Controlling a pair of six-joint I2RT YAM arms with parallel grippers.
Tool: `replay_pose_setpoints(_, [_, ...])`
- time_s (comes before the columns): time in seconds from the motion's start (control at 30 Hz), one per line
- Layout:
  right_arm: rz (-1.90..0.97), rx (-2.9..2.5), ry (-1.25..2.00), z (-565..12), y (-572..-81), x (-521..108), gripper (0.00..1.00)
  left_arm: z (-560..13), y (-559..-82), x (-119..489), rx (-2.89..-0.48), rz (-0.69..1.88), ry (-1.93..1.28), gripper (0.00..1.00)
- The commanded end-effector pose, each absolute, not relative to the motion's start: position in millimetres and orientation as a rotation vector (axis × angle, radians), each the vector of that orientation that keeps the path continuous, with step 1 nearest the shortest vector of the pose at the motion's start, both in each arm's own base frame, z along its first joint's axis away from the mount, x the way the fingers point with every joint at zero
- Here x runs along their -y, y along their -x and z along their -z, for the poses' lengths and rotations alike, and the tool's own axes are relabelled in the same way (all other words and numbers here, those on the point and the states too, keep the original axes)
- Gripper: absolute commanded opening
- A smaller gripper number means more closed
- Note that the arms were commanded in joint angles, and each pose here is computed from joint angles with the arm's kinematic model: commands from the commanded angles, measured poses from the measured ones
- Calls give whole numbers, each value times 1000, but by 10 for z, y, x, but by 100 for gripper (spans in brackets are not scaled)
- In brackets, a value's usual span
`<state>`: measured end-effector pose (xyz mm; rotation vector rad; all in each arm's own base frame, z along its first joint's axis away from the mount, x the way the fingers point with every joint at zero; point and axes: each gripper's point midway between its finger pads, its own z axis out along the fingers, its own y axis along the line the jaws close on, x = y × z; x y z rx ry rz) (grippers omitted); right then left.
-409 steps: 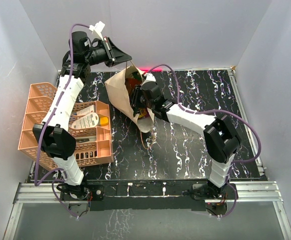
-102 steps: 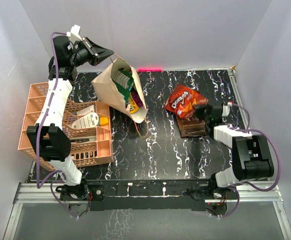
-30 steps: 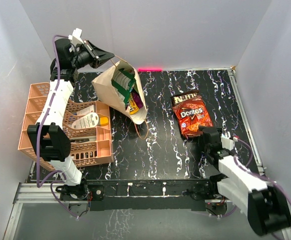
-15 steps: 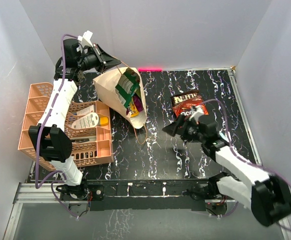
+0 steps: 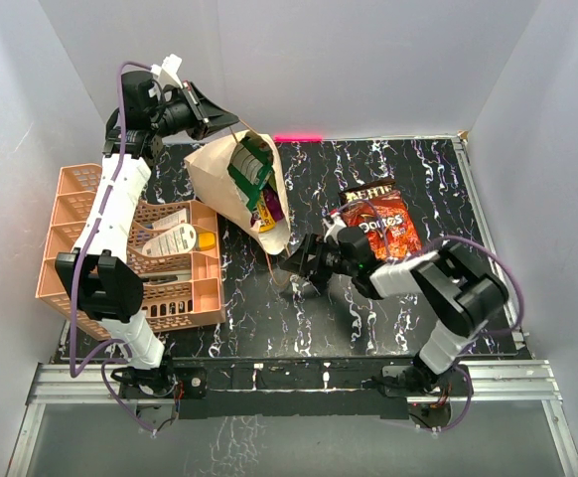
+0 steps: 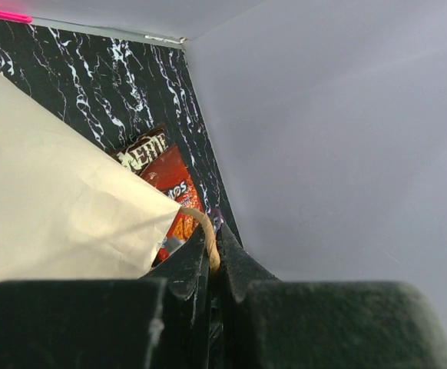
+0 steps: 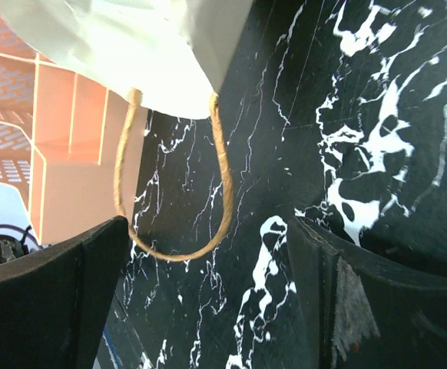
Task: Take the snacks out of the paper bag
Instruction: Adjust the paper bag at the center of the board.
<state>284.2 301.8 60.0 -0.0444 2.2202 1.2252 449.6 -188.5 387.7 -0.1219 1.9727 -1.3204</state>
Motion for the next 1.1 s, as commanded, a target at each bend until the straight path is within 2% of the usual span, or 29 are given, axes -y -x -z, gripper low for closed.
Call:
replay_pose_setpoints(0.0, [-1334,-2087,78,-817,-3094,-3320,74,-4073,-4422,1854,-1940,1302,70,0])
replay_pose_setpoints(0.03, [-1361,-2090,82,-807,-3087,-3365,67,-4065,-4421,1845,-1942,1294,68,0])
replay_pose_setpoints(0.13, [-1481,-2100,76,-894,-3000,-3472,33,-4041,-4411,1836,-1951,1272,50,0])
replay_pose_setpoints(0.23, [-1520,-2037,53,-1260,-2923,-3418,11,-4029,-4391,1801,-1956,1223,20,0])
replay_pose_setpoints(0.27, [-1504,-2015,44,-1406,-2917,-3373,8,-4033,-4378,1777,-1958,1195,7,0])
replay_pose_setpoints(0.4, [-1423,-1981,77,-1885,-2859,-3247,7,-4028,-4357,1606,-1967,1018,1,0])
replay_pose_setpoints(0.53, [-1409,-2037,114,-2067,-2795,-3243,7,-4092,-4283,1492,-1937,928,11,5])
replay_pose_setpoints(0.67, [-1423,-2028,90,-2171,-2751,-3209,7,-4167,-4215,1509,-1906,957,25,5])
replay_pose_setpoints(0.77, [-1401,-2048,70,-2146,-2710,-3155,7,-4238,-4183,1544,-1890,995,27,0])
replay_pose_setpoints(1.07, [-1216,-2076,77,-2234,-2713,-2921,8,-4490,-4249,1585,-1800,1071,83,0])
